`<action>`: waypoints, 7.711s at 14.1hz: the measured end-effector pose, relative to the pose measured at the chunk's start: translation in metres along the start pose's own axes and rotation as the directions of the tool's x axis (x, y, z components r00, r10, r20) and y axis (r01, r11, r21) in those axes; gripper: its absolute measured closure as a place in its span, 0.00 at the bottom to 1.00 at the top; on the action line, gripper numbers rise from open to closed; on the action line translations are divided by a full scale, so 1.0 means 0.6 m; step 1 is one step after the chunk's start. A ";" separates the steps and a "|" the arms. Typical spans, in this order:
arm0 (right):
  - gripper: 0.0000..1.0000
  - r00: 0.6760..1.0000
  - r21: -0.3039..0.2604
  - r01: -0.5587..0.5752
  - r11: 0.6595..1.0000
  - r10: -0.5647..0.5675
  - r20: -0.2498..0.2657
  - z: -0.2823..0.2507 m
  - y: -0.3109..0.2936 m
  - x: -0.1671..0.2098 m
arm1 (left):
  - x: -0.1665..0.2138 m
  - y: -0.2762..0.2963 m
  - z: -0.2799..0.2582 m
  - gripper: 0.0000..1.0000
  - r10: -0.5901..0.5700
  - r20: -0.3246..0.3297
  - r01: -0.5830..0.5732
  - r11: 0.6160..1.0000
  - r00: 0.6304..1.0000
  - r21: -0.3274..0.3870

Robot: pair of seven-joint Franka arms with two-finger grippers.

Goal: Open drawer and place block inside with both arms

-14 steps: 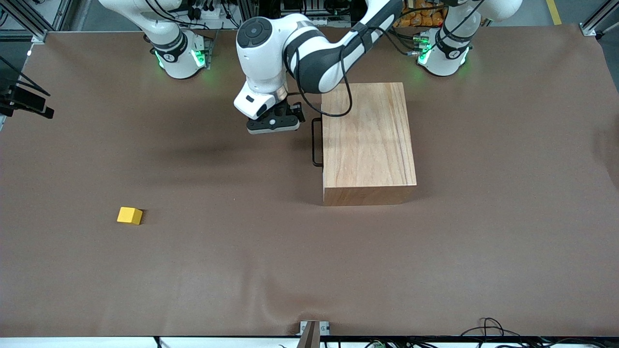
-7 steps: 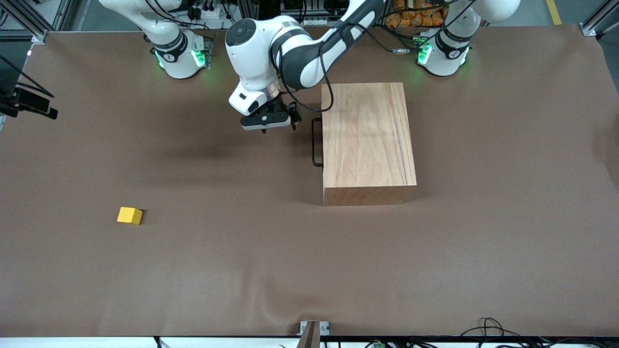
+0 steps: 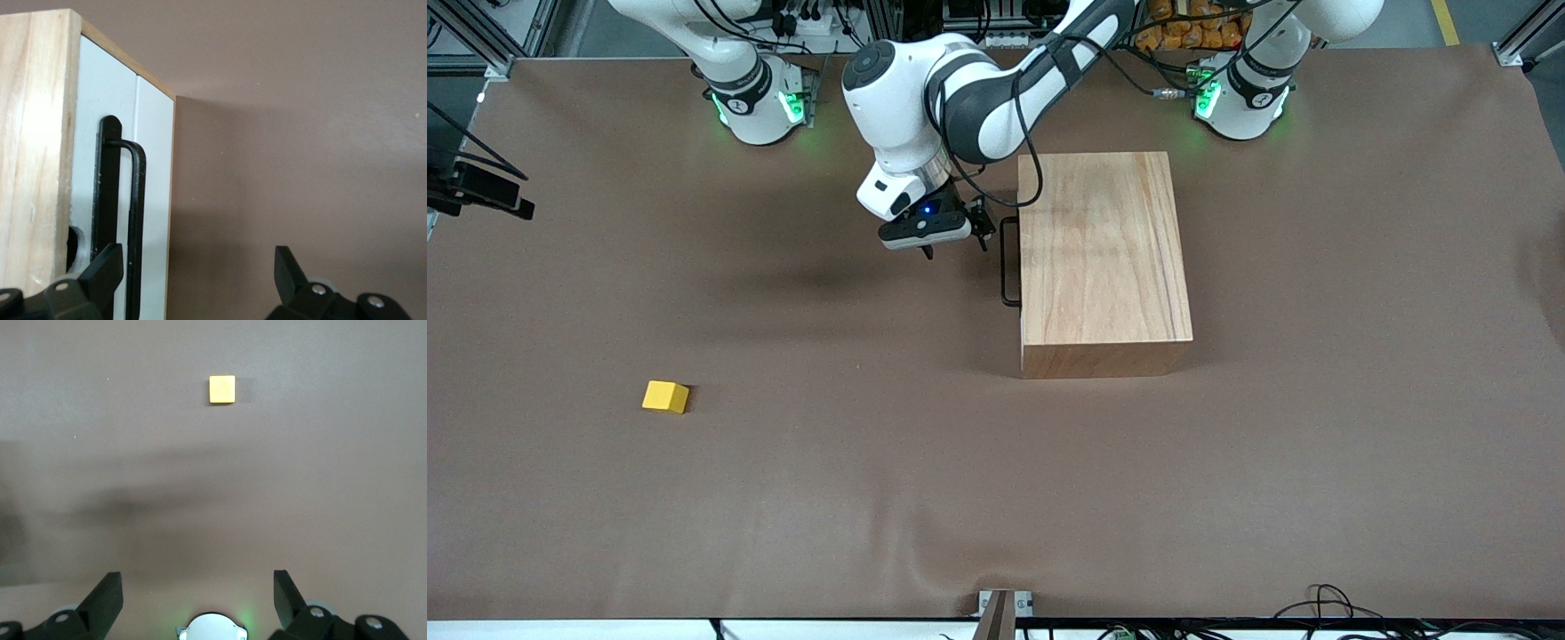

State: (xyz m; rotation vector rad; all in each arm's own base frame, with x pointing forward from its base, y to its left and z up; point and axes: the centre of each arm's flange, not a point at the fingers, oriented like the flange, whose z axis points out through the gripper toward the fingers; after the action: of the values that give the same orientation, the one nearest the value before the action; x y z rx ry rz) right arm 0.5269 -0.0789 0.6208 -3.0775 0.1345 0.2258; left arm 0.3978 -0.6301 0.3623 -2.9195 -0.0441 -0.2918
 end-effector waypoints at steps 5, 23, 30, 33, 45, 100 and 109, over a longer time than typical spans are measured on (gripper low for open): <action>0.00 1.000 0.000 0.000 1.000 0.000 -0.001 0.001 0.000 0.001 | -0.006 0.010 0.058 0.00 0.016 -0.001 -0.016 0.998 1.000 0.054; 0.00 1.000 -0.002 0.001 1.000 -0.001 -0.001 0.007 -0.001 0.007 | -0.010 -0.016 0.092 0.00 0.053 0.064 -0.064 0.982 0.997 0.177; 0.00 1.000 -0.002 0.002 1.000 -0.002 -0.001 0.007 -0.002 0.008 | -0.020 -0.006 0.114 0.00 0.064 0.068 -0.076 0.980 0.996 0.184; 0.00 1.000 -0.002 0.005 1.000 -0.005 -0.002 0.007 -0.005 0.008 | -0.024 0.000 0.122 0.00 0.070 0.066 -0.081 0.981 0.995 0.178; 0.00 1.000 -0.014 0.004 1.000 -0.004 0.019 0.123 -0.006 0.081 | -0.050 0.025 0.117 0.00 0.101 0.048 -0.107 0.985 0.994 0.137; 0.44 0.981 -0.054 0.007 0.999 -0.017 -0.194 0.690 0.045 0.290 | -0.085 0.103 0.067 0.00 0.096 0.084 -0.078 0.977 0.992 -0.198; 0.44 0.984 0.039 0.173 0.984 -0.172 -0.048 0.417 0.150 0.249 | -0.104 0.130 0.049 0.00 0.110 0.049 -0.092 0.955 0.993 -0.283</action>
State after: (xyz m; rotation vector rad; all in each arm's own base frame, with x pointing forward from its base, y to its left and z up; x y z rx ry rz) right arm 0.6301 -0.1660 0.3476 -3.0292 -0.1238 0.1443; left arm 0.3461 -0.7009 0.3060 -3.1979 0.1495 -0.2022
